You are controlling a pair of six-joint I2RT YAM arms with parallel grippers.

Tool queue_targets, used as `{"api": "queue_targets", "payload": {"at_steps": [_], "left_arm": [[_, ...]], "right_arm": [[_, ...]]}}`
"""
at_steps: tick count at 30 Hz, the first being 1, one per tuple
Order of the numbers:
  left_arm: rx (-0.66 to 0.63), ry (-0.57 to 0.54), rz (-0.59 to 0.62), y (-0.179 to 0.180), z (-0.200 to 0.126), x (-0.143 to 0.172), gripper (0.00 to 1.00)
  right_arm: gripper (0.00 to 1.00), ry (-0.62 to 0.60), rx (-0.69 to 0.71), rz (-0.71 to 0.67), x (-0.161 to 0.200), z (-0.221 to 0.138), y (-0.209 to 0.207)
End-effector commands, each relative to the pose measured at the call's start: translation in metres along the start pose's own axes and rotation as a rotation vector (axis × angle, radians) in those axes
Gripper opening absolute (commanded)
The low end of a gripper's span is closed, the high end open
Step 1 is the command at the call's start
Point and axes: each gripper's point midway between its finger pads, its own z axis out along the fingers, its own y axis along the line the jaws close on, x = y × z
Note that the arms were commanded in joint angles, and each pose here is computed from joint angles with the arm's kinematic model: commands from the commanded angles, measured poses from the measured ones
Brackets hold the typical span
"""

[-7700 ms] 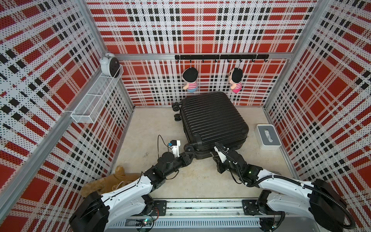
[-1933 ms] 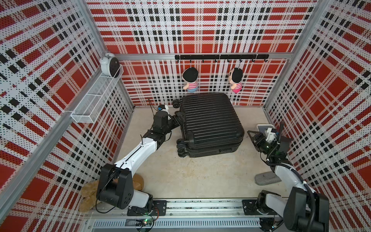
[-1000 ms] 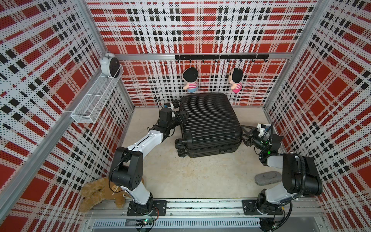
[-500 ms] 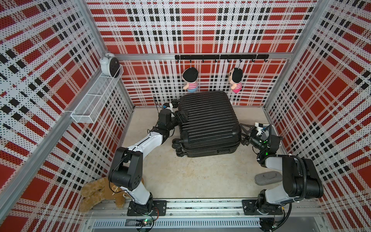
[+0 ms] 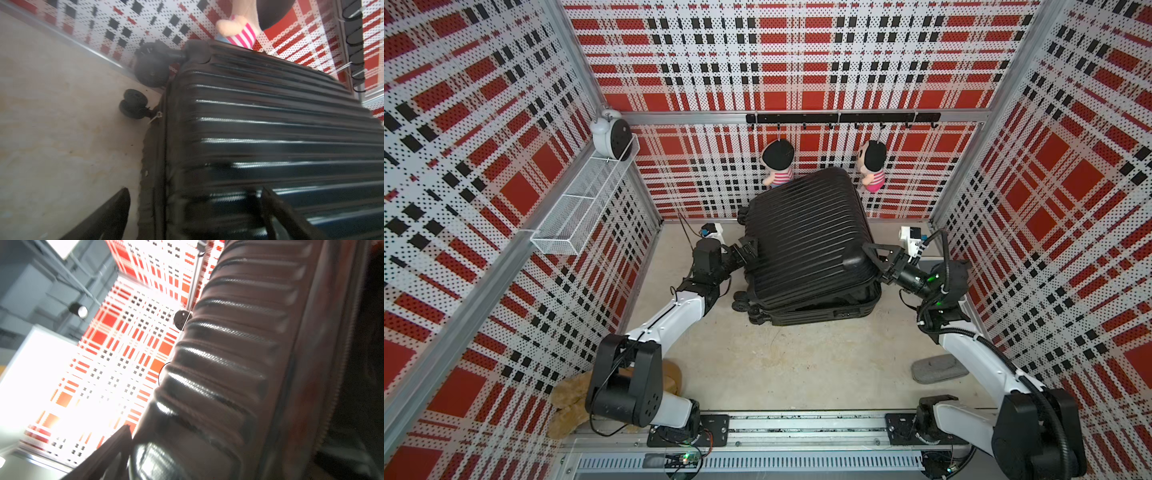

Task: Open the suitcase zippers
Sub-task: Open the suitcase at the center of the board.

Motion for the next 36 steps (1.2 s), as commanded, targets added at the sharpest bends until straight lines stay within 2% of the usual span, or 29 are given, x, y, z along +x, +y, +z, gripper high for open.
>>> {"api": "queue_targets", "payload": {"at_steps": [1, 6, 7, 11, 17, 23, 30, 36], "left_arm": [[-0.080, 0.006, -0.019, 0.023, -0.025, 0.004, 0.98], [-0.093, -0.107, -0.037, 0.021, -0.070, -0.021, 0.98], [-0.091, -0.131, -0.037, 0.018, -0.080, -0.026, 0.98], [-0.079, -0.191, -0.037, 0.010, -0.108, -0.041, 0.98], [-0.066, -0.235, -0.034, 0.003, -0.132, -0.051, 0.98], [-0.065, -0.300, -0.033, -0.001, -0.158, -0.065, 0.98], [-0.087, -0.297, -0.046, 0.012, -0.155, -0.065, 0.98], [-0.086, -0.276, -0.059, 0.021, -0.142, -0.063, 0.98]], "right_arm": [[0.96, 0.089, 0.071, -0.118, 0.019, 0.014, 0.006], [0.96, 0.166, -0.014, -0.148, 0.032, 0.049, 0.043], [0.95, 0.178, 0.050, -0.189, 0.038, 0.058, 0.031], [0.95, 0.242, 0.035, -0.246, 0.057, 0.088, 0.045], [0.95, 0.320, 0.010, -0.324, 0.079, 0.125, 0.068], [0.97, 0.388, -0.046, -0.347, 0.103, 0.159, 0.083], [0.98, 0.455, -0.088, -0.354, 0.134, 0.186, 0.092], [1.00, 0.455, 0.006, -0.435, 0.133, 0.178, 0.082]]}}
